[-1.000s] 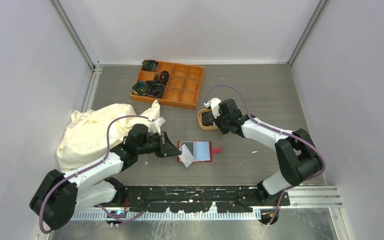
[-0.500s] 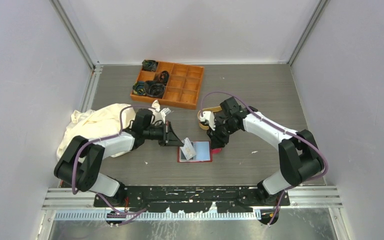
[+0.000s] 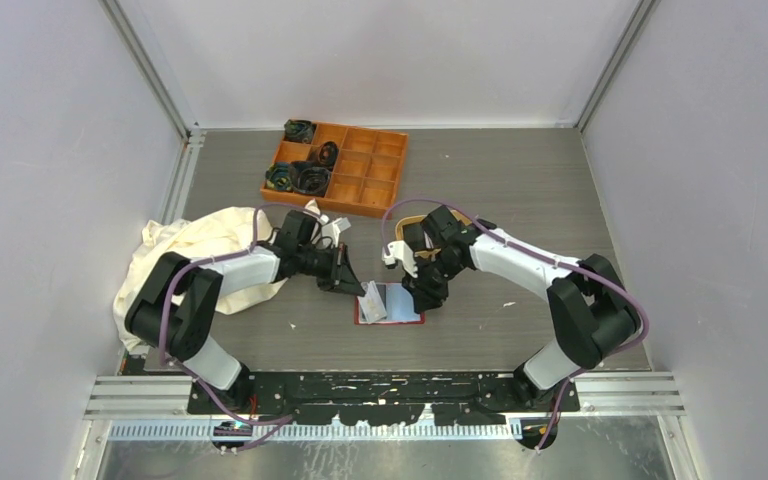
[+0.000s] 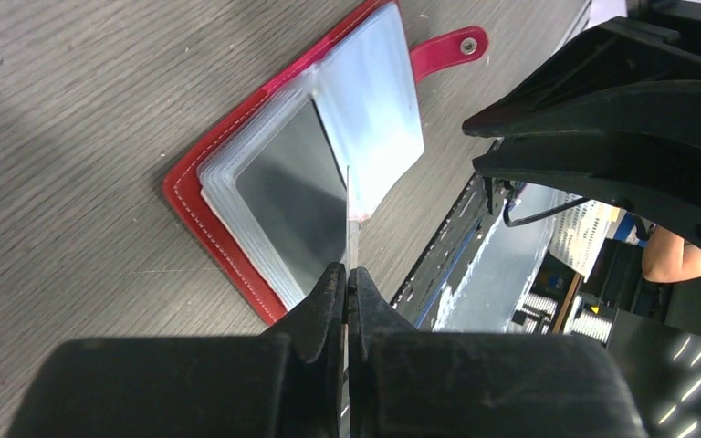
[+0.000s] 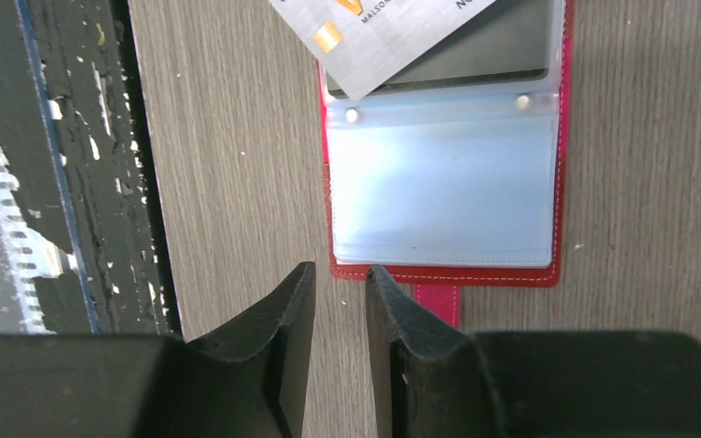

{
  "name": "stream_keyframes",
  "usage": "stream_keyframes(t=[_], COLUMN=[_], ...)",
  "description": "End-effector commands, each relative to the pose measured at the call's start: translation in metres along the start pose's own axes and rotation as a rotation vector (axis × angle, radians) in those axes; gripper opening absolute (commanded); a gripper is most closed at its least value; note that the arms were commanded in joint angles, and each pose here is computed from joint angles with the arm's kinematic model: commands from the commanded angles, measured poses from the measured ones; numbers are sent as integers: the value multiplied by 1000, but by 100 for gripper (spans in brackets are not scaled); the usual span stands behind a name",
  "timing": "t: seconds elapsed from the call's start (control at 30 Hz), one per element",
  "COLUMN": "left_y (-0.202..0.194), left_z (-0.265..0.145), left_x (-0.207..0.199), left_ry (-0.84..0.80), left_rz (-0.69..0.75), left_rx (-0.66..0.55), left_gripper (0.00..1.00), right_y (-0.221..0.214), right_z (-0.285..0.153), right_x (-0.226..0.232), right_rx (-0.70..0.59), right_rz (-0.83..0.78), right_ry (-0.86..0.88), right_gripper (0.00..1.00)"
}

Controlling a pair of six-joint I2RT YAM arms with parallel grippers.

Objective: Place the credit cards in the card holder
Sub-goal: Insert the credit card into the card holder.

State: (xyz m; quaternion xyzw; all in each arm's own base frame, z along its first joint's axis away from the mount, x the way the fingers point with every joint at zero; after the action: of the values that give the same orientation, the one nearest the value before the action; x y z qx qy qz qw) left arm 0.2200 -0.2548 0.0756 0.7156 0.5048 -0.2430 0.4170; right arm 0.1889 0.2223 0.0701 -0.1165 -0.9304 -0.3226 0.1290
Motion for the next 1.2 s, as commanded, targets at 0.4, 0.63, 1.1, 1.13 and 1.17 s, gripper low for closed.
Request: stream_keyframes(t=[0.4, 0.63, 1.1, 1.13, 1.17], left_y=[12, 13, 10, 10, 9], left_z=[5, 10, 23, 25, 26], left_x=[-4, 1, 5, 5, 5], left_ry=[-42, -28, 1, 1, 1], left_rz=[15, 0, -10, -8, -9], left_rx=[31, 51, 110, 115, 121], left_gripper=[0, 0, 0, 0, 0], right_y=[-8, -10, -10, -10, -10], right_z=[13, 15, 15, 15, 15], right_x=[-20, -20, -19, -19, -20], right_rx=[132, 152, 158, 158, 159], right_rz=[-58, -63, -66, -65, -65], right_ry=[-107, -110, -106, -106, -108], right_gripper=[33, 33, 33, 33, 33])
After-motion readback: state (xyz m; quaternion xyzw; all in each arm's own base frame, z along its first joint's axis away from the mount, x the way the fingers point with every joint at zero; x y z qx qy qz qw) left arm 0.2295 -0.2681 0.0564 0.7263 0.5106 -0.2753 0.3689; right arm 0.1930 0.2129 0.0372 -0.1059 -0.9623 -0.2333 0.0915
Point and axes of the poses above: each gripper's point midway between its finger pads, its own z axis out along the fingers, its own x axis along the line the jaws close on, y = z × x, the point moved 1 cm from there along -z, back along the fingers, and after that the axes turned 5 degrees about z, right-handed, at the moved point
